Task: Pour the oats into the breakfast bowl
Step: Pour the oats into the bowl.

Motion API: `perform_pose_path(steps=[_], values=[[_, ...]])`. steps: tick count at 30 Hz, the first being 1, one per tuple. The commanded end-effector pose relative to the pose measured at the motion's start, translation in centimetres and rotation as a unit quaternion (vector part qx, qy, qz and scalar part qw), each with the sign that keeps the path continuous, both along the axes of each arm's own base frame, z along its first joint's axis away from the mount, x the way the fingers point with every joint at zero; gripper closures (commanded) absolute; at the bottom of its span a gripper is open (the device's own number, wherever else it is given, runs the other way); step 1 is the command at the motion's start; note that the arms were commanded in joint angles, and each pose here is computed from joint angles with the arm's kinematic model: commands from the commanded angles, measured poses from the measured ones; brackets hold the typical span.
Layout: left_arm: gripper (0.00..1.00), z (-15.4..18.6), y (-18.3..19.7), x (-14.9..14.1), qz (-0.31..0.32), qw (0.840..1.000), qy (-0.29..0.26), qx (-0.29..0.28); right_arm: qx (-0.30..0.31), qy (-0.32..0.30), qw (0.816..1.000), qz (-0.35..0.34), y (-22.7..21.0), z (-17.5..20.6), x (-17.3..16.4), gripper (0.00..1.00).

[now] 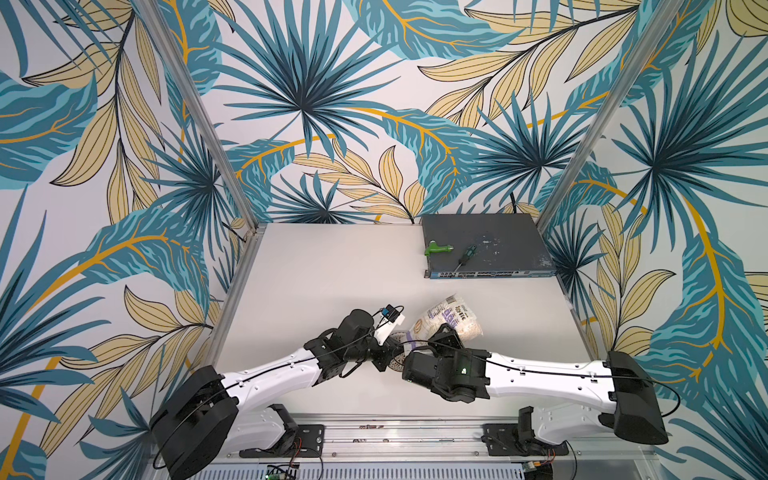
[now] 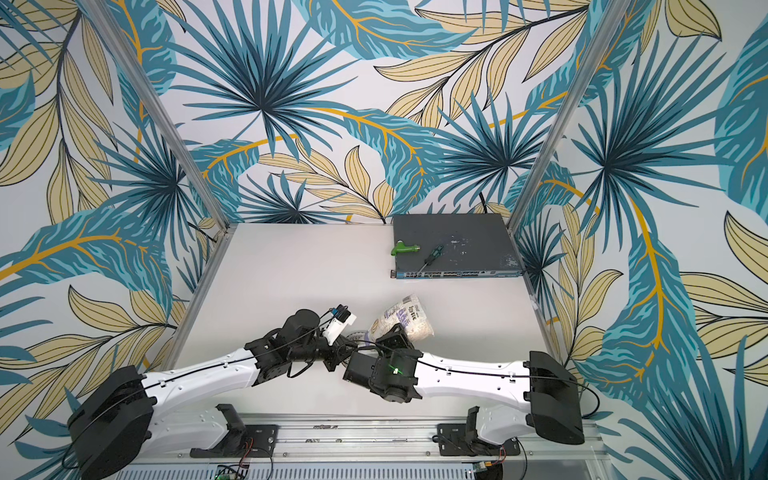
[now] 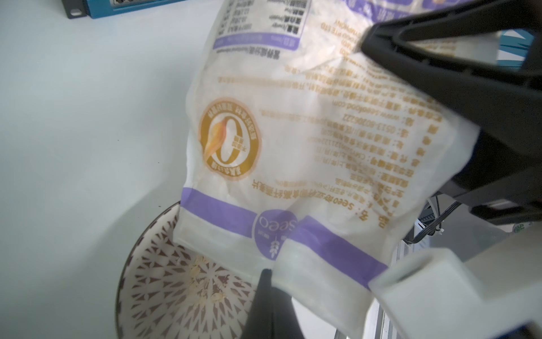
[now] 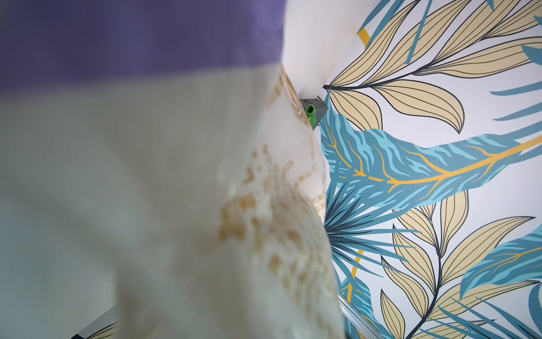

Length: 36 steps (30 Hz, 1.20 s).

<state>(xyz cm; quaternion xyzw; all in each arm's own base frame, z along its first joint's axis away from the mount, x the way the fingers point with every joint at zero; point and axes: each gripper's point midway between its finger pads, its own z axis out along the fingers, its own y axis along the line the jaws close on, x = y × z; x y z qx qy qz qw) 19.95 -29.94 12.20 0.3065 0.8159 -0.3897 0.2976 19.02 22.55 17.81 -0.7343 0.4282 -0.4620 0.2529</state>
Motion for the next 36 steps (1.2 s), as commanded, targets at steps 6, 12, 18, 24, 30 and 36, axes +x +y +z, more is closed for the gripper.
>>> perform_pose_path(steps=[6, 12, 18, 24, 30, 36], values=[[1.00, -1.4, 0.5, 0.2, 0.019, 1.000, 0.012, 0.015, 0.006, -0.081, 0.997, -0.011, 0.4, 4.1, 0.7, 1.00], [1.00, -1.2, 0.8, 0.5, 0.028, 0.999, 0.005, 0.015, 0.001, -0.076, 0.997, 0.000, 1.3, 3.8, 0.4, 1.00], [1.00, -1.4, 1.0, 0.6, 0.036, 0.999, 0.004, 0.017, -0.005, -0.073, 0.997, 0.010, 1.9, 3.5, -0.1, 1.00], [1.00, -0.8, 1.6, 1.0, 0.051, 0.998, -0.015, 0.021, -0.011, -0.070, 0.997, 0.010, 1.2, 3.0, -0.3, 1.00], [1.00, -0.4, 2.1, 1.0, 0.057, 0.998, -0.023, 0.024, -0.016, -0.064, 0.998, 0.009, 0.3, 2.8, -0.5, 1.00], [1.00, -0.8, 2.4, 1.1, 0.066, 0.997, -0.024, 0.026, -0.017, -0.068, 0.997, 0.007, -0.3, 2.9, -0.5, 1.00]])
